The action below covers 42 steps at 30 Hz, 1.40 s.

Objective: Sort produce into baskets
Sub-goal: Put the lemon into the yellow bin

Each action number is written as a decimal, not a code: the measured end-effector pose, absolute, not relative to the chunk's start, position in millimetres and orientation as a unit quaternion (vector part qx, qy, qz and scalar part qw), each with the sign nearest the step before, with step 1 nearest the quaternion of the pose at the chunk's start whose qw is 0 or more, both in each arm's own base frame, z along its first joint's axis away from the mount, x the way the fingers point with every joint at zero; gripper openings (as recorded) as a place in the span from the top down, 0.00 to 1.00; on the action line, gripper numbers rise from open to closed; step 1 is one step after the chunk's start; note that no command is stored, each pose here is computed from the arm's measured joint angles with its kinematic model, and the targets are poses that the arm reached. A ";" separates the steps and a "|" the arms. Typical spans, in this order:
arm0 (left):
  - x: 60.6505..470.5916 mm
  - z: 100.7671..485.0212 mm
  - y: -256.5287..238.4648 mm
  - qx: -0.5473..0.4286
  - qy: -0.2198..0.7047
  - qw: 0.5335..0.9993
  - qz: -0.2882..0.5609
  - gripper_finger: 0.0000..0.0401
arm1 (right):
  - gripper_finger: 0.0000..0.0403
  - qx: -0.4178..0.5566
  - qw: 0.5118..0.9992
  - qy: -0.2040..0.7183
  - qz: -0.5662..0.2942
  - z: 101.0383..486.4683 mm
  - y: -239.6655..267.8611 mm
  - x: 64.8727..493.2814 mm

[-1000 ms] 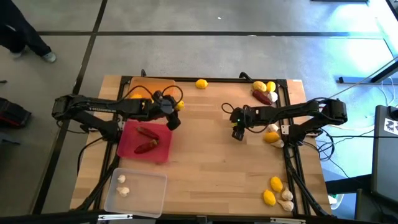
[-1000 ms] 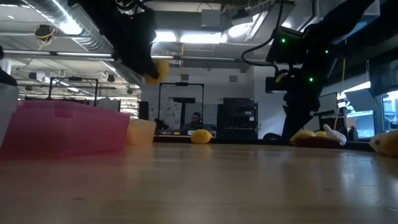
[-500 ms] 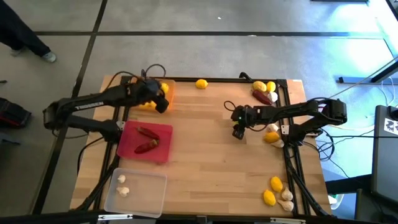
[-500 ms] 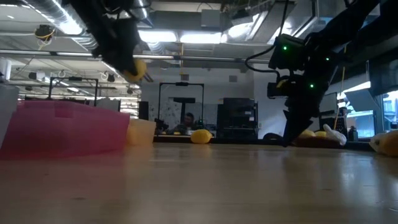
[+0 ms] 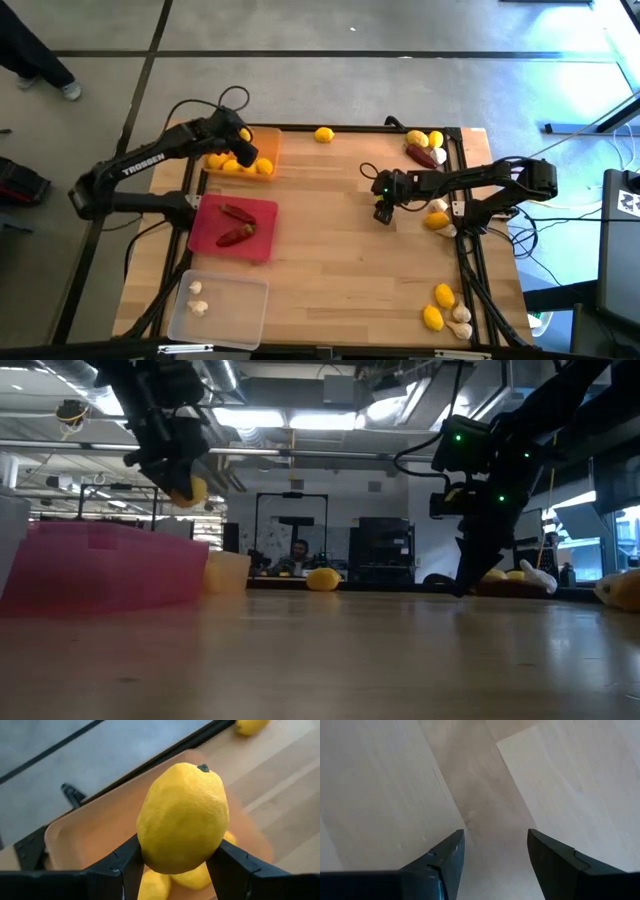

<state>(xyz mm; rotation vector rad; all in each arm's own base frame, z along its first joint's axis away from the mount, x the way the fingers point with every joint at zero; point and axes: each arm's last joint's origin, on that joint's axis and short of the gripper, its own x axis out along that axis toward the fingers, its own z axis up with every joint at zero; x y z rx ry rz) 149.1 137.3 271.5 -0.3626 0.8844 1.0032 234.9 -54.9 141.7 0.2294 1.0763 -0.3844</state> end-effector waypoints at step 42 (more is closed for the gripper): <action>129.0 226.3 194.1 -0.274 0.462 0.642 0.547 0.54 | 0.48 0.098 0.831 0.504 -0.214 141.9 -56.5 234.6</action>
